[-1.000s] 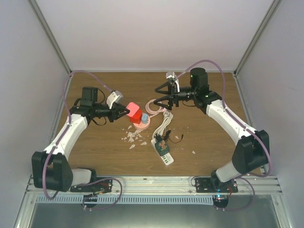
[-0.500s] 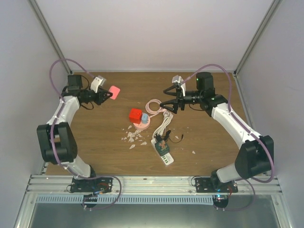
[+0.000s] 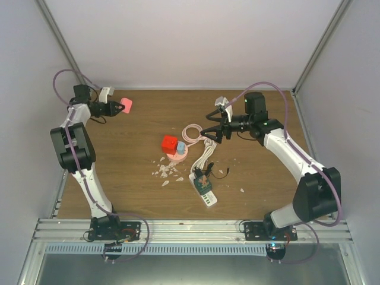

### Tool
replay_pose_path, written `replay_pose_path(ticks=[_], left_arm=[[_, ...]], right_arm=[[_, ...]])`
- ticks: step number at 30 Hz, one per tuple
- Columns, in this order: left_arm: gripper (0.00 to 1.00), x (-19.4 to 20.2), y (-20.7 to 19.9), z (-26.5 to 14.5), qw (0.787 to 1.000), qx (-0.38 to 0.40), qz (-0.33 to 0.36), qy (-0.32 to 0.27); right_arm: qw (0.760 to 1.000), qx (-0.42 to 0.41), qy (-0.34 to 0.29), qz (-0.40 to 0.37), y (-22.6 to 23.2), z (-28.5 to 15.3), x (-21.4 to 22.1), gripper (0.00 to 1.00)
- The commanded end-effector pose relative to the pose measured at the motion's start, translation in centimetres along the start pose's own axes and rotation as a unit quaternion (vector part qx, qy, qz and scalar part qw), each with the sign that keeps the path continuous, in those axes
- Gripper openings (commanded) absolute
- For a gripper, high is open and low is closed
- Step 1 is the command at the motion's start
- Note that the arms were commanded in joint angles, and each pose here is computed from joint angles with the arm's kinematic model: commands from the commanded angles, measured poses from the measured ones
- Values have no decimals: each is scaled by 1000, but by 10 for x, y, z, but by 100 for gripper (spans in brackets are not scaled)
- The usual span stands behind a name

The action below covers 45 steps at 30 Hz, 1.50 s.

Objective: Pull the plug off the socket

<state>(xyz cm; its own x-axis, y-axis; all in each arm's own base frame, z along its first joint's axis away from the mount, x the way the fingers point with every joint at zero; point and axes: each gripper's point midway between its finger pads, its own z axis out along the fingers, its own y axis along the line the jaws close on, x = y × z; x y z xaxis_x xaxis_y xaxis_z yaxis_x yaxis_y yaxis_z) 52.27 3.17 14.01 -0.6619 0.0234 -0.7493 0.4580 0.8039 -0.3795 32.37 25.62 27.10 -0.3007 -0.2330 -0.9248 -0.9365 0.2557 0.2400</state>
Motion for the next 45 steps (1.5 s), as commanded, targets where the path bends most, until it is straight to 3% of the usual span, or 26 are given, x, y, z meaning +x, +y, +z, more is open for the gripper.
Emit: replay_pose_path(ticks=[1,20,30,37,45], left_arm=[[0,-2,28,5,999,-11,-49,0],[3,20,95,34,992,-33,-121,25],[13,20,97,37,989,-10,-148,18],[37,16,97,29,989,-14,-148,15],[54,5,93,5,991,-41,-130,11]], right_arm=[[1000,1,0,4,-6,0,1,99],[1000,-12,3,23,-10,6,4,100],[999,-19,6,37,-12,9,7,100],[999,-20,5,37,-12,9,6,100],[999,-17,7,27,-11,8,10,100]])
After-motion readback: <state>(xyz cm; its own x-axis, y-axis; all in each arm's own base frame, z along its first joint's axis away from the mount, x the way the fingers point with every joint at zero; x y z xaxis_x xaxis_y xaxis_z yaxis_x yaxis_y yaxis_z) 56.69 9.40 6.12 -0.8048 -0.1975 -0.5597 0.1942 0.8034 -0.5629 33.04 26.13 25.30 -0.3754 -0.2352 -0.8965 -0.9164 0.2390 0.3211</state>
